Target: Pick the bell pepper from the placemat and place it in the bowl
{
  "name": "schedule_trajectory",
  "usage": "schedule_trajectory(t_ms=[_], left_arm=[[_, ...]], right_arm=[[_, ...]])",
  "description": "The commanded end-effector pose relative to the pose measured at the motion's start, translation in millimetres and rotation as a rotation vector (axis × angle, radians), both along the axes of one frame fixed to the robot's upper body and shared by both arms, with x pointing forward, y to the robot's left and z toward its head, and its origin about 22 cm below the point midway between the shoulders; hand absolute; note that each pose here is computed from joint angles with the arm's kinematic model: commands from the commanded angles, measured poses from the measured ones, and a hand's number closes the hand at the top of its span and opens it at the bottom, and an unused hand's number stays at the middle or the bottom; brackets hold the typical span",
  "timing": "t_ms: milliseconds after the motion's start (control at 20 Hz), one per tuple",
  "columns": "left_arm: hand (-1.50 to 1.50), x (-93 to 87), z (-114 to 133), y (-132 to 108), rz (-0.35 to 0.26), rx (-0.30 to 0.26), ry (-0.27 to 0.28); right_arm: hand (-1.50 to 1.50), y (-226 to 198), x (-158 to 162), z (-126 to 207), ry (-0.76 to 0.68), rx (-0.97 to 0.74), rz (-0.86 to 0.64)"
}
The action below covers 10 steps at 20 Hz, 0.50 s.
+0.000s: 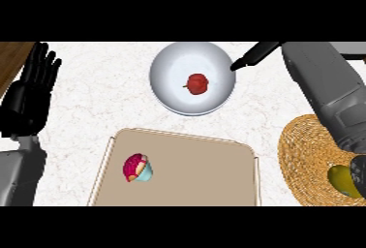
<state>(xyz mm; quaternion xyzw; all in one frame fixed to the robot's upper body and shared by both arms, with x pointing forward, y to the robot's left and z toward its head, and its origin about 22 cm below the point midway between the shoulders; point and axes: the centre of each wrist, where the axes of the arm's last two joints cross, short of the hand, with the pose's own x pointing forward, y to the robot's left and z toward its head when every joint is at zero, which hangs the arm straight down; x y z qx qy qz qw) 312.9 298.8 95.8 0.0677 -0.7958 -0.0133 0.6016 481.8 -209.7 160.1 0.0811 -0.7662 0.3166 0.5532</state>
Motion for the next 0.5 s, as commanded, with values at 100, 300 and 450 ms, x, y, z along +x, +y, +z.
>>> schedule_trajectory(t_ms=[100,300,450], left_arm=[[0.00,3.2,4,-9,-0.031,0.006,-0.014],[0.00,5.3,7,-7,-0.041,0.003,-0.025],[0.00,9.7,15,-13,-0.049,-0.017,-0.029]], right_arm=[[-1.50,-55,-4,7,0.015,0.090,-0.056],[-1.50,-92,-10,22,0.000,0.098,-0.062],[-1.50,-105,-15,6,0.013,0.115,-0.056]])
